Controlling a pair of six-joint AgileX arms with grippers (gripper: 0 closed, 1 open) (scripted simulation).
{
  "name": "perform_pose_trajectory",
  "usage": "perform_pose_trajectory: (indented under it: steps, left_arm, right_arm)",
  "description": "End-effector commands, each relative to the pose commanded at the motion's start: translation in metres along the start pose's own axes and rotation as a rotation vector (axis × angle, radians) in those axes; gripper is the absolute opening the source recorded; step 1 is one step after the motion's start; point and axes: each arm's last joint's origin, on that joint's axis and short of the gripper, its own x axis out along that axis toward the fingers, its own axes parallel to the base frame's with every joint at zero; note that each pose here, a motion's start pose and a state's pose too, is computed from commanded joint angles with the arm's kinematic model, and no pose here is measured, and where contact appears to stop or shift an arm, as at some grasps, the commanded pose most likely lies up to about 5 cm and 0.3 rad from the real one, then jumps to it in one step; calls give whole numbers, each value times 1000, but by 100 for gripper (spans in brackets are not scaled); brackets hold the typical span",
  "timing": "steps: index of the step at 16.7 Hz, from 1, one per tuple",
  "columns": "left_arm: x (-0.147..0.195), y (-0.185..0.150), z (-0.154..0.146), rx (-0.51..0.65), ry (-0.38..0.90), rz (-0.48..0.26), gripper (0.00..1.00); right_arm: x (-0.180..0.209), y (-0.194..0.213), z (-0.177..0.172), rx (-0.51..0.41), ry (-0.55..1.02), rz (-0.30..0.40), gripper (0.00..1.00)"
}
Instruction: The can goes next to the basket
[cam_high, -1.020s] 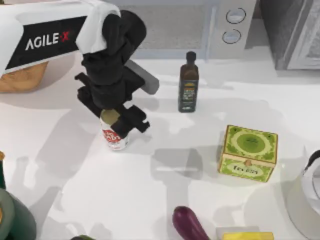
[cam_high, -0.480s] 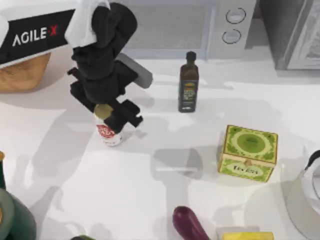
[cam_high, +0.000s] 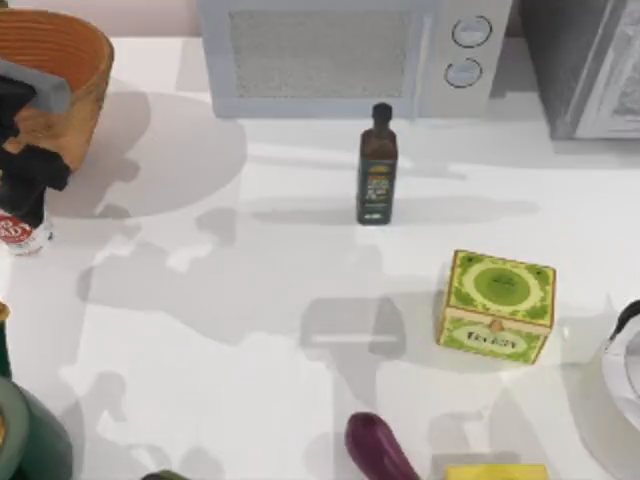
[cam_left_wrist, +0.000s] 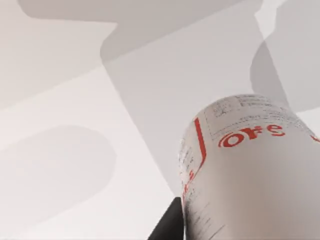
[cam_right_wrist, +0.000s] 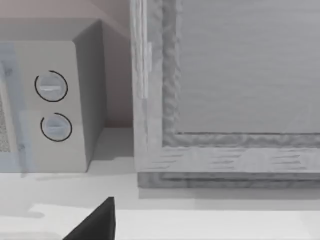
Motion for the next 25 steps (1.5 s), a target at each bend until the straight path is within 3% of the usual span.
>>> perform_pose_trajectory:
  steps: [4, 7, 13, 19, 25]
  left_arm:
    - [7, 67, -45, -291, 15, 41, 0]
    - [33, 90, -53, -405, 34, 38, 0]
    - [37, 91, -52, -410, 34, 38, 0]
    - [43, 111, -72, -533, 50, 87, 0]
    - [46, 92, -52, -412, 36, 36, 0]
  right_arm:
    - [0, 0, 0, 0, 0, 0, 100]
    - [0, 0, 0, 0, 0, 0, 100]
    - [0, 0, 0, 0, 0, 0, 100]
    - [0, 0, 0, 0, 0, 0, 100]
    - [0, 0, 0, 0, 0, 0, 100]
